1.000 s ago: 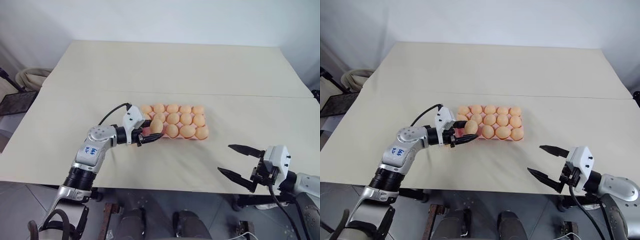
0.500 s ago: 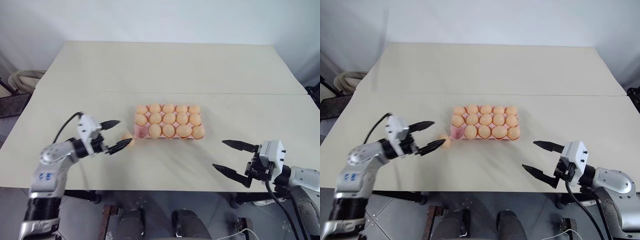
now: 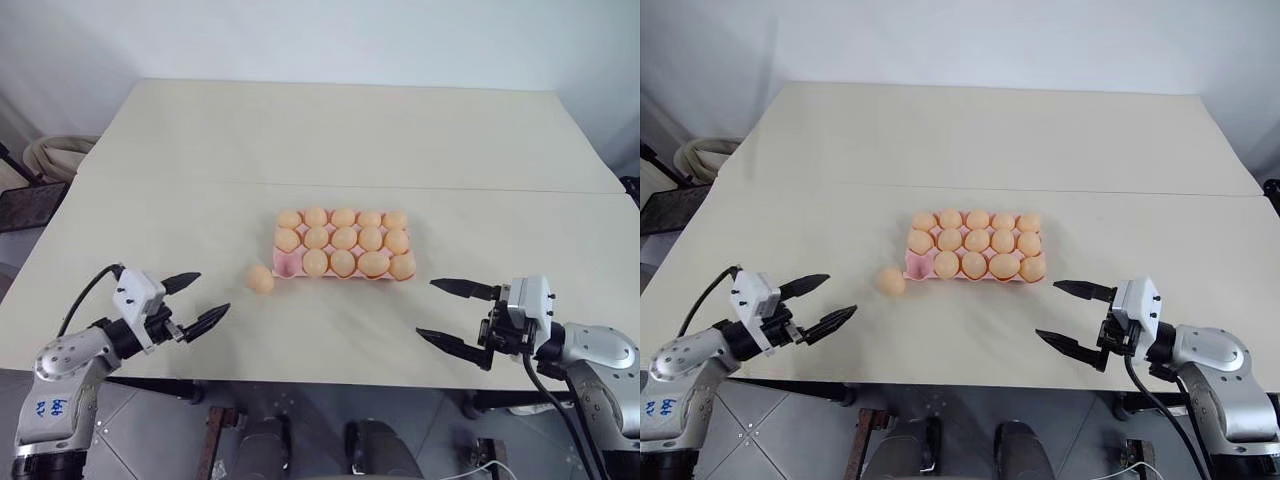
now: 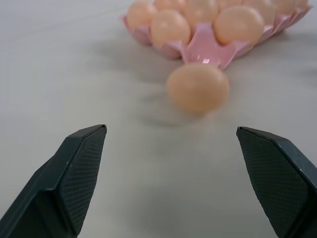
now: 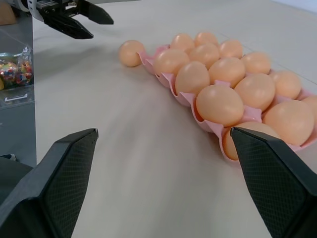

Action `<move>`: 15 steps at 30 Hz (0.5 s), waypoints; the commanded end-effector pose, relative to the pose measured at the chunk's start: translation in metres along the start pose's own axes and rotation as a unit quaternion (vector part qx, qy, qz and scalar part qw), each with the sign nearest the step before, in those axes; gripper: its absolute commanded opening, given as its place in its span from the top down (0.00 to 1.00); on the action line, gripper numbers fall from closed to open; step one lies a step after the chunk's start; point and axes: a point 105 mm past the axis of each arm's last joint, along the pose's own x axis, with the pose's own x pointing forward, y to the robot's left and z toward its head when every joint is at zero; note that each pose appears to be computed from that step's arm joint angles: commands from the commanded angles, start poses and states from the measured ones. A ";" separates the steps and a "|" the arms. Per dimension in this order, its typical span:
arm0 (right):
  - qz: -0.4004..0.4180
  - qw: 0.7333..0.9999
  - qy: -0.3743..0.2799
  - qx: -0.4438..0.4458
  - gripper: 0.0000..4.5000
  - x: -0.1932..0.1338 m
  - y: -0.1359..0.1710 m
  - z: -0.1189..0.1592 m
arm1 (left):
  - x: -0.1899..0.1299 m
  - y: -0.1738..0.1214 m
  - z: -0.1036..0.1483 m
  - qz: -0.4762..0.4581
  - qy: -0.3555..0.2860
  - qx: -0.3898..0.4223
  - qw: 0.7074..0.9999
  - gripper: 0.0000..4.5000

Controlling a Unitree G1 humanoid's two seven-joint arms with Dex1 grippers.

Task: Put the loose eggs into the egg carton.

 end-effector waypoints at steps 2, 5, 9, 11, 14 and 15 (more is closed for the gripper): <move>0.000 1.000 -0.009 -0.016 0.00 -0.003 0.000 0.007 | 0.026 -0.011 0.007 -0.043 -0.002 0.012 0.999 0.00; 0.000 1.000 -0.009 -0.015 0.00 -0.003 0.002 0.007 | 0.044 -0.010 0.000 -0.048 0.022 0.027 0.998 0.00; -0.003 1.000 -0.011 -0.015 0.00 -0.003 0.002 0.008 | 0.060 0.000 -0.001 -0.033 0.016 0.023 0.999 0.00; -0.005 1.000 -0.012 -0.015 0.00 -0.003 0.002 0.008 | 0.065 0.002 -0.003 -0.032 0.018 0.025 0.999 0.00; -0.010 1.000 -0.013 -0.013 0.00 -0.003 0.002 0.007 | 0.070 -0.001 -0.005 -0.043 0.013 0.026 0.999 0.09; -0.011 1.000 -0.013 -0.012 0.00 -0.003 0.002 0.007 | 0.071 -0.004 -0.006 -0.050 0.011 0.026 0.998 0.13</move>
